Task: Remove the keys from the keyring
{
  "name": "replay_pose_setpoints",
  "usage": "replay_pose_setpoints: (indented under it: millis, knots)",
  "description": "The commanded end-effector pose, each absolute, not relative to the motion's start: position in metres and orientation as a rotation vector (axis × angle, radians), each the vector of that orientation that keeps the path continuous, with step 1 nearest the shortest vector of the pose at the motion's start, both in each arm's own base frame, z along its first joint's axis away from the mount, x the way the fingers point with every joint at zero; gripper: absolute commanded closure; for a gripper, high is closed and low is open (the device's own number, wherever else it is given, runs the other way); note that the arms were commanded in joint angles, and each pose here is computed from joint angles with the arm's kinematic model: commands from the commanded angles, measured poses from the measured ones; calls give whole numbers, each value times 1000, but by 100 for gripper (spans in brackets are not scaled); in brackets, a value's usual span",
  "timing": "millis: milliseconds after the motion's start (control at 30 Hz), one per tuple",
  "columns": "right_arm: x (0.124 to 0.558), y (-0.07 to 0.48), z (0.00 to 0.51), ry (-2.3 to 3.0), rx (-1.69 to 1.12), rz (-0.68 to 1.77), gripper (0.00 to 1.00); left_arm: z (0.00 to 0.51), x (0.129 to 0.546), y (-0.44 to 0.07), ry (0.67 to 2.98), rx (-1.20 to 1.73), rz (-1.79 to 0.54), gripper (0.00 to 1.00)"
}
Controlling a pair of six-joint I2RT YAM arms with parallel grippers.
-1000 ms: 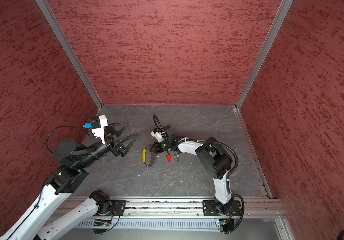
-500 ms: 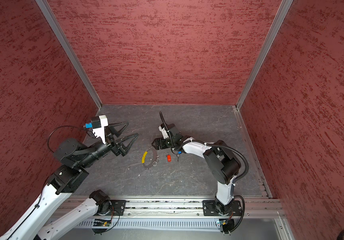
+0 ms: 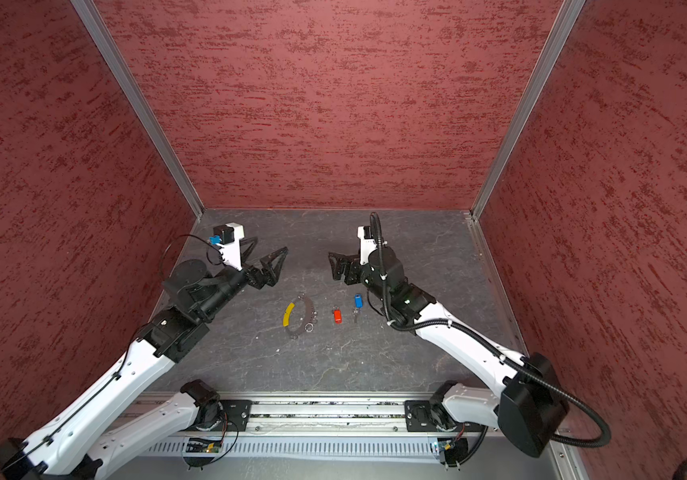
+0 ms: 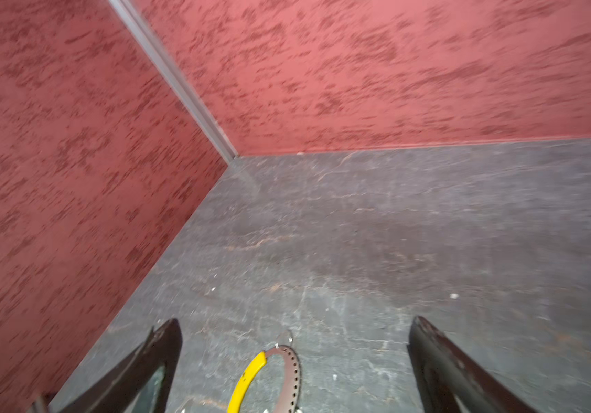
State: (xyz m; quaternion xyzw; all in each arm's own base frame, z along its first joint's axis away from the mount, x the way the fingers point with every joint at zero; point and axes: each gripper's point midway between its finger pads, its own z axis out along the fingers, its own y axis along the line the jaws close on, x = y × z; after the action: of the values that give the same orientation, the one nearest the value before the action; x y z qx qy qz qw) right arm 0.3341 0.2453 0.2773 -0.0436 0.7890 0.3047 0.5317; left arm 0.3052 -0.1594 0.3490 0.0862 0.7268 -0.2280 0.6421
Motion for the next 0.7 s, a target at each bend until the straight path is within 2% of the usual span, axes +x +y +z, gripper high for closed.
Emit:
replay_pose_setpoints:
  millis: [0,200,367,533,667]
  knots:
    - [339,220,288,1824,16,651,1,332,343,-112,1682,49,-291,1]
    - [339,207,281,1841,65,587,1,268,395,-30,1765,-183,-76,1]
    - [340,205,277,1867,56,551,1,199,409,17,1915,-253,187,1]
    - [339,199,281,1847,95,547,1,152,411,32,1947,-249,186,1]
    - [338,195,281,1851,98,533,1,135,410,36,1902,-259,80,1]
